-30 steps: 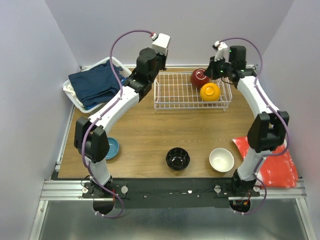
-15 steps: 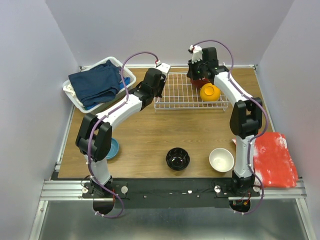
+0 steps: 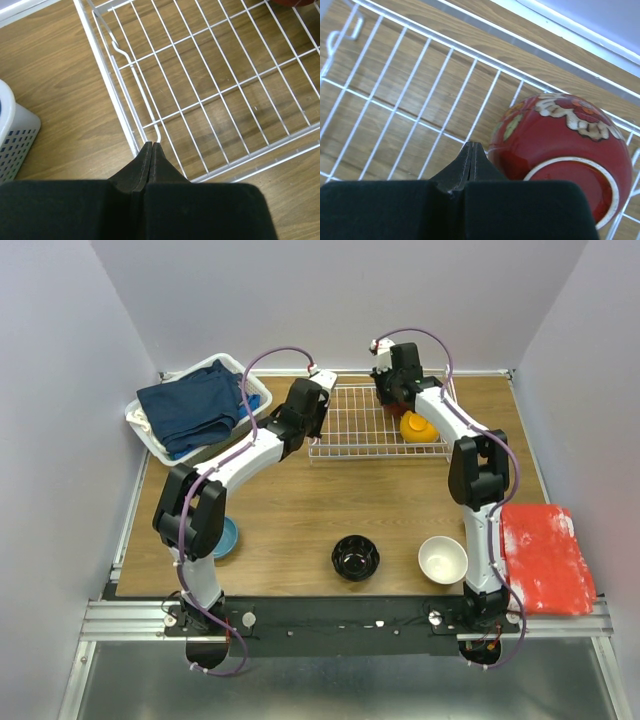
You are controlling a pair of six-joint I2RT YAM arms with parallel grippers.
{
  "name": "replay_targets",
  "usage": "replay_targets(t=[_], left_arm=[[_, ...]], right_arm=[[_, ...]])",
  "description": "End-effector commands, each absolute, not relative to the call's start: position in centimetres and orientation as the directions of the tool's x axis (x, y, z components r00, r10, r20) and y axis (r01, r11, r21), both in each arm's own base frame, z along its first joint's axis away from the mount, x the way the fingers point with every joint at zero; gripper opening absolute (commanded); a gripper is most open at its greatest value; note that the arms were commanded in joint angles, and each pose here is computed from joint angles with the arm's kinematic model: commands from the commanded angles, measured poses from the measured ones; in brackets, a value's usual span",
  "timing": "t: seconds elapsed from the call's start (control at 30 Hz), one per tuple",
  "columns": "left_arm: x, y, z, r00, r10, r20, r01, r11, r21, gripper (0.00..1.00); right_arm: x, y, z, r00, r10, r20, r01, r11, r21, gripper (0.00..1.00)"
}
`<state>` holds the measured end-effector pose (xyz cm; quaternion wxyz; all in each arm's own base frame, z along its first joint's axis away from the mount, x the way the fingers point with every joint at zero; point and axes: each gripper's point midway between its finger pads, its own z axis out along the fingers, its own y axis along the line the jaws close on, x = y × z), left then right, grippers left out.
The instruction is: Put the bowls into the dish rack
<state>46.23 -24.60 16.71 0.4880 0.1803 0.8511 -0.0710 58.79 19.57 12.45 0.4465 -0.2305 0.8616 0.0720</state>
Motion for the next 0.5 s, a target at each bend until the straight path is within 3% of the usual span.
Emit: replay_targets(t=[0.0, 0.47], left_arm=[[46.4, -24.8, 15.4, -0.486, 0.232, -0.842, 0.382, 0.924, 0.034, 0.00], [46.4, -24.9, 15.1, -0.489, 0.238, -0.839, 0.384, 0.922, 0.037, 0.00]], right_arm=[[60.2, 17.6, 11.9, -0.486, -0.368, -0.792, -0.386, 0.904, -0.183, 0.01], [61.5, 12.0, 11.2, -0.516, -0.386, -0.765, -0.251, 0.922, -0.296, 0.01]])
